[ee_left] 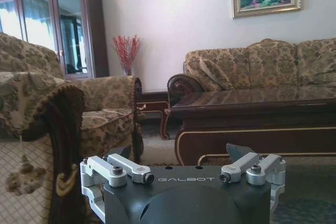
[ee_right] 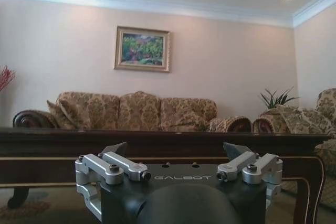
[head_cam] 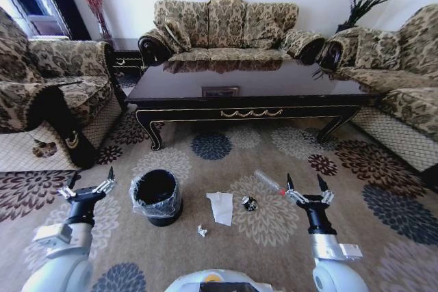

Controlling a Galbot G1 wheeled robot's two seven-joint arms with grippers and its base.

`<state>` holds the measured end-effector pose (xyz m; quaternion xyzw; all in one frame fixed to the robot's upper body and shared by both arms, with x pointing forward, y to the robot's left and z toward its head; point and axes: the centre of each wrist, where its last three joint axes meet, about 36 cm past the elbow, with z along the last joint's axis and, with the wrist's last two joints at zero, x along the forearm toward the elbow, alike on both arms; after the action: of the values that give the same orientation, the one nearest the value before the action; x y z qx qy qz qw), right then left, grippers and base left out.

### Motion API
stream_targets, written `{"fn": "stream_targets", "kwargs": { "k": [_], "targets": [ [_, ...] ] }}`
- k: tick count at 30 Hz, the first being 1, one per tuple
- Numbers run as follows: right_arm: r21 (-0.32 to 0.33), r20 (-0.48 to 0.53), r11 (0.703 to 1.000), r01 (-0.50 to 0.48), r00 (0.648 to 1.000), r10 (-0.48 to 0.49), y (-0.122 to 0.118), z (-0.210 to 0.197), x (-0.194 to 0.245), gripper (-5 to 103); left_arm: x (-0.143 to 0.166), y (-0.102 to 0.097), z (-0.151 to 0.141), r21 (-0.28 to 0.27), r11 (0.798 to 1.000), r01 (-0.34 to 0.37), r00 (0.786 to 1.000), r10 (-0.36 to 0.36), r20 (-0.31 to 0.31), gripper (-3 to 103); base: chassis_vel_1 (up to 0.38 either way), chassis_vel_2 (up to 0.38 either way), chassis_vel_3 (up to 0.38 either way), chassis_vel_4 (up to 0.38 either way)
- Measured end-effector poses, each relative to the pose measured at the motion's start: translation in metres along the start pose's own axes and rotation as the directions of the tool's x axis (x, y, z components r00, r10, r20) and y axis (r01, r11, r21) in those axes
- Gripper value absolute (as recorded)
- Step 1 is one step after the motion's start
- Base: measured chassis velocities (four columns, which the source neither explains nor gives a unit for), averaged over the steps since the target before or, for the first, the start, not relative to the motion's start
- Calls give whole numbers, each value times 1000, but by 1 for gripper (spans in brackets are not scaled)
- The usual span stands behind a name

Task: Move to the front of the table and pick up the trash from the floor, then place it into the trash bin.

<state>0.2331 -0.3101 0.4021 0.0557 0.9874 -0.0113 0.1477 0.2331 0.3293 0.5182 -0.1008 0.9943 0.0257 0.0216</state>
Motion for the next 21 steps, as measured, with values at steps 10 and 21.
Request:
{"fn": "stream_targets", "kwargs": {
  "k": [10, 21],
  "targets": [
    [-22, 28, 1000, 9, 1000, -8, -7, 1, 2, 100, 8, -6, 1, -24, 1000, -12, 1000, 12, 1, 100, 0, 0, 0, 0],
    [-18, 10, 1000, 15, 1000, -15, -6, 4, 4, 100, 12, -7, 3, -35, 999, 4, 1000, -4, 2, 100, -9, 3, 12, 0]
  ]
}}
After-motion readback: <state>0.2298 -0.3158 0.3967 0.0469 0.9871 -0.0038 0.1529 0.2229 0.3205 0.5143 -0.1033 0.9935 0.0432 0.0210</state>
